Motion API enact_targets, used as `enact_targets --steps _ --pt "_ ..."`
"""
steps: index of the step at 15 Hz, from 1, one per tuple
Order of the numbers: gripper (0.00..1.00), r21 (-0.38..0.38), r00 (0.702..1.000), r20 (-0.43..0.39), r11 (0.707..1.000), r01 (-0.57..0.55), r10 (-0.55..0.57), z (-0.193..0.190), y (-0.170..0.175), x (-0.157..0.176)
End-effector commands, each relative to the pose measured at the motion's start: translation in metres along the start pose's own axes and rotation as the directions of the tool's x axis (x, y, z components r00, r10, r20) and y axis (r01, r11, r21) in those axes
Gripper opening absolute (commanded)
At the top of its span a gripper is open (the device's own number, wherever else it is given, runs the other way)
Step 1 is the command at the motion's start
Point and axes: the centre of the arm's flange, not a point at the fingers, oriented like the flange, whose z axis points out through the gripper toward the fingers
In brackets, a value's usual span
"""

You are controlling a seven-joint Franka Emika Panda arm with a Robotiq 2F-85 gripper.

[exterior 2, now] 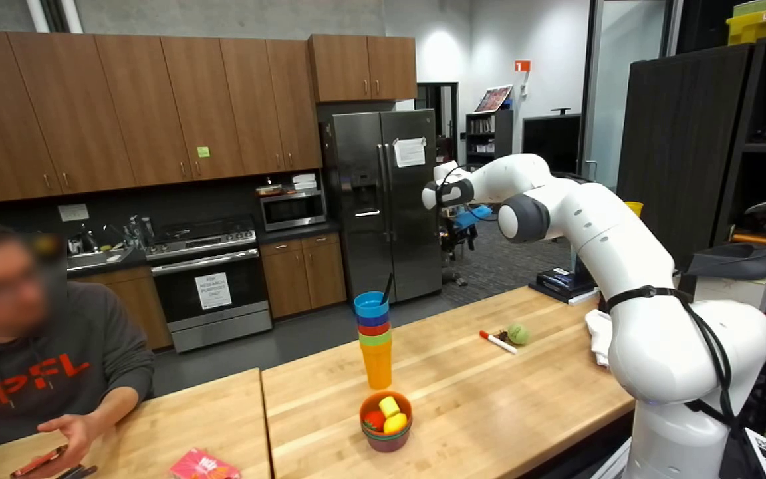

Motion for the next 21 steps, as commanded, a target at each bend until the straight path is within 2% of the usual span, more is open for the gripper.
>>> enact_targets --steps 1,9,14,15,16,21 --pt "1.00 0.027 1.000 0.029 1.000 -0.001 0.000 -0.028 0.006 -0.040" --pt "1.00 0.057 0.996 0.081 0.998 0.030 -0.034 -0.052 0.008 -0.084" --pt "1.00 0.096 0.983 0.130 0.989 0.116 -0.128 -0.054 0.006 -0.110" --pt "1.00 0.111 0.983 0.137 0.988 0.107 -0.122 -0.052 0.009 -0.110" --pt "1.00 0.081 0.986 0.129 0.993 0.092 -0.101 -0.047 0.008 -0.083" --pt "1.00 0.091 0.984 0.143 0.991 0.098 -0.111 -0.046 0.010 -0.092"
